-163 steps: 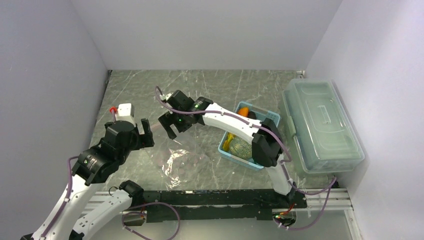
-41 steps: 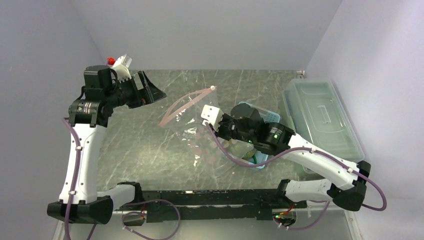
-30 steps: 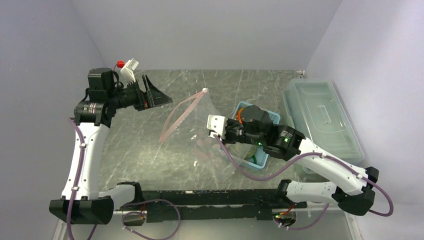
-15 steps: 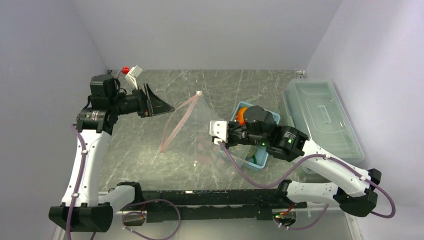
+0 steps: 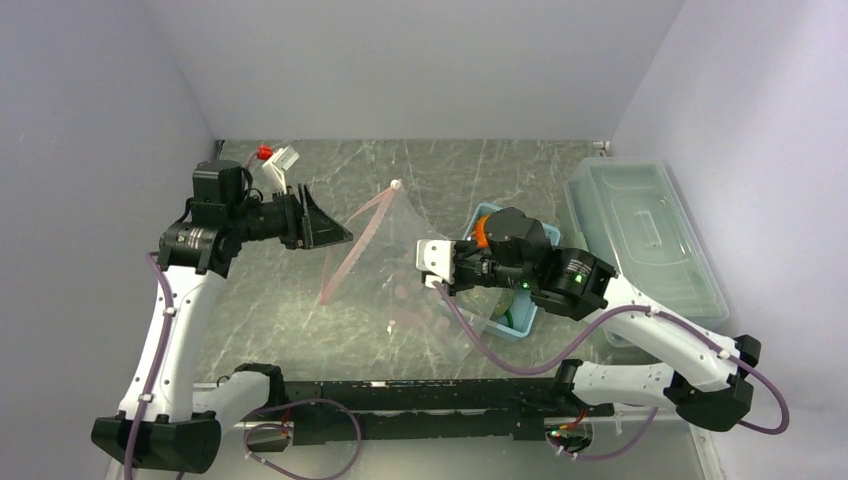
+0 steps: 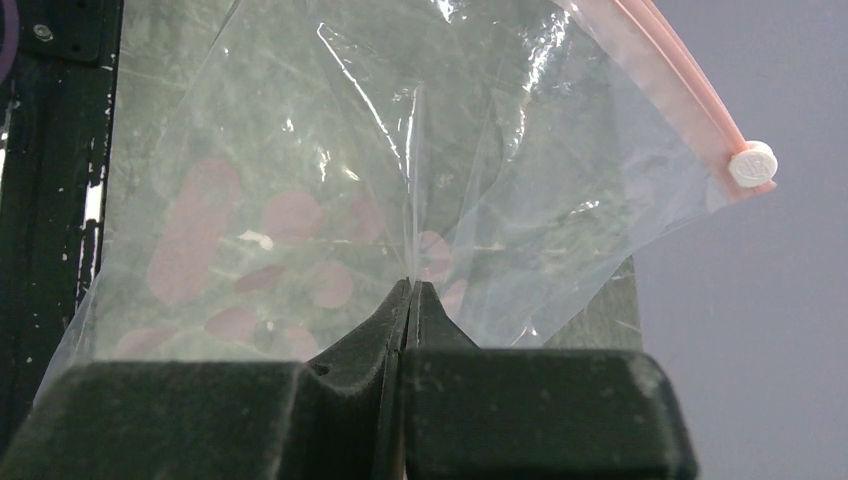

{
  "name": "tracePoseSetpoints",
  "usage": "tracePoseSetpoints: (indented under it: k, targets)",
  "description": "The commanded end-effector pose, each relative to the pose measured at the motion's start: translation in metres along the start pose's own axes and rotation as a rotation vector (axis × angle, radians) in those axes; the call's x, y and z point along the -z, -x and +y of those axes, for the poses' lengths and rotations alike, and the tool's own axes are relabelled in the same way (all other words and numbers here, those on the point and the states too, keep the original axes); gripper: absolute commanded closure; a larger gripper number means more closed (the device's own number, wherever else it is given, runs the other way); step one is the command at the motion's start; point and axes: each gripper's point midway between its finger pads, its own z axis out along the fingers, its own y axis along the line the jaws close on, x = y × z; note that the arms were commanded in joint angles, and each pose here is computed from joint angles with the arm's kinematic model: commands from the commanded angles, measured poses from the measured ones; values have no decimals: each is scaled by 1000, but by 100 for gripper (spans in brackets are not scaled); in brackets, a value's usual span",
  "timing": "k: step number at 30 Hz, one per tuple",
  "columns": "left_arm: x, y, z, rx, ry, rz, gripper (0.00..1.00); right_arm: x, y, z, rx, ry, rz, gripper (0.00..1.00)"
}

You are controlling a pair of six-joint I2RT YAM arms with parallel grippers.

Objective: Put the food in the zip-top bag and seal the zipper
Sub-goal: Open the zipper of the food storage bag at the center of the board.

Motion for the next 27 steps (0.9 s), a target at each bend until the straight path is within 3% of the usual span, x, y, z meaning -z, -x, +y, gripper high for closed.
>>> tracePoseSetpoints:
  k: [1,17,27]
  targets:
    - [1,-7,4,-46,23,4,34,7,21,-15,32,-33,-45,100]
    - [-7,-8,3,-64,9,43,41,-2,14,-10,42,8,-12,100]
    - [-10,-10,7,-74,27,57,58,-4,7,-5,53,38,20,100]
